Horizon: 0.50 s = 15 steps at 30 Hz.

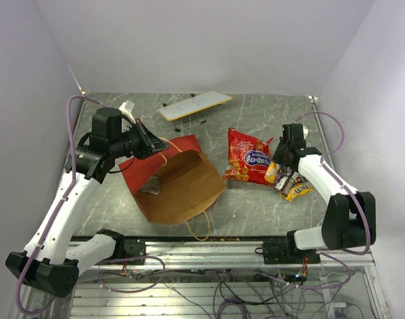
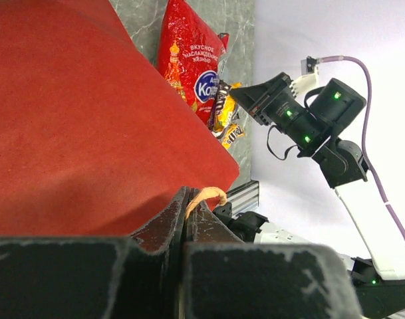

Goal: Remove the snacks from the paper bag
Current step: Place the snack at the center of the board.

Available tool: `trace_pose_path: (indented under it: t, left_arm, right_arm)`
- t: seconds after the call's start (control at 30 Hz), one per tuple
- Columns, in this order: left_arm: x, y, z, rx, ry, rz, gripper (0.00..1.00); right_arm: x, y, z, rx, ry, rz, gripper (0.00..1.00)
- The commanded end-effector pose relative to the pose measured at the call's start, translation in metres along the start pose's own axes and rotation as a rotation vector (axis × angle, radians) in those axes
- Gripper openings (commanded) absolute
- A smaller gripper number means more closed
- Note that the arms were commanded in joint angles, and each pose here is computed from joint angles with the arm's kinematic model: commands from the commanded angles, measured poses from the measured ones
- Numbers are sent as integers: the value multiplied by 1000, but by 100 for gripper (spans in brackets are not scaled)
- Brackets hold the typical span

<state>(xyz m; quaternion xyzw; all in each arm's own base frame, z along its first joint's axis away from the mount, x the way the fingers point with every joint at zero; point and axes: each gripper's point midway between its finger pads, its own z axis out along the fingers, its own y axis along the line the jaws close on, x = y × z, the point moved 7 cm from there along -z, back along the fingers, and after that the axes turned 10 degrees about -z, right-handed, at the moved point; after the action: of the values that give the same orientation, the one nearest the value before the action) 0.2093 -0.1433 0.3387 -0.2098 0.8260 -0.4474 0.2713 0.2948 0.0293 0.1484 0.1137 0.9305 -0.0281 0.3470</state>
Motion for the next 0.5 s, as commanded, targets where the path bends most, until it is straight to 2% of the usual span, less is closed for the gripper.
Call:
trace_pose_path:
  t: [0.0, 0.13, 0.23, 0.33, 0.47]
  left_arm:
    - [0, -5, -6, 32, 0, 19, 7]
    - [1, -4, -6, 35, 1, 10, 7]
    - [1, -4, -6, 30, -3, 7, 7]
    - [1, -4, -6, 25, -1, 5, 7]
    - [-1, -6, -9, 27, -23, 3, 7]
  right_arm:
    - [-12, 2, -3, -25, -3, -53, 21]
    - [-28, 5, -18, -70, -60, -80, 45]
    - [-42, 8, -31, -105, -108, -102, 56]
    - [-62, 16, -48, -149, -177, -116, 62]
    - [-79, 46, -69, -260, -234, -173, 63]
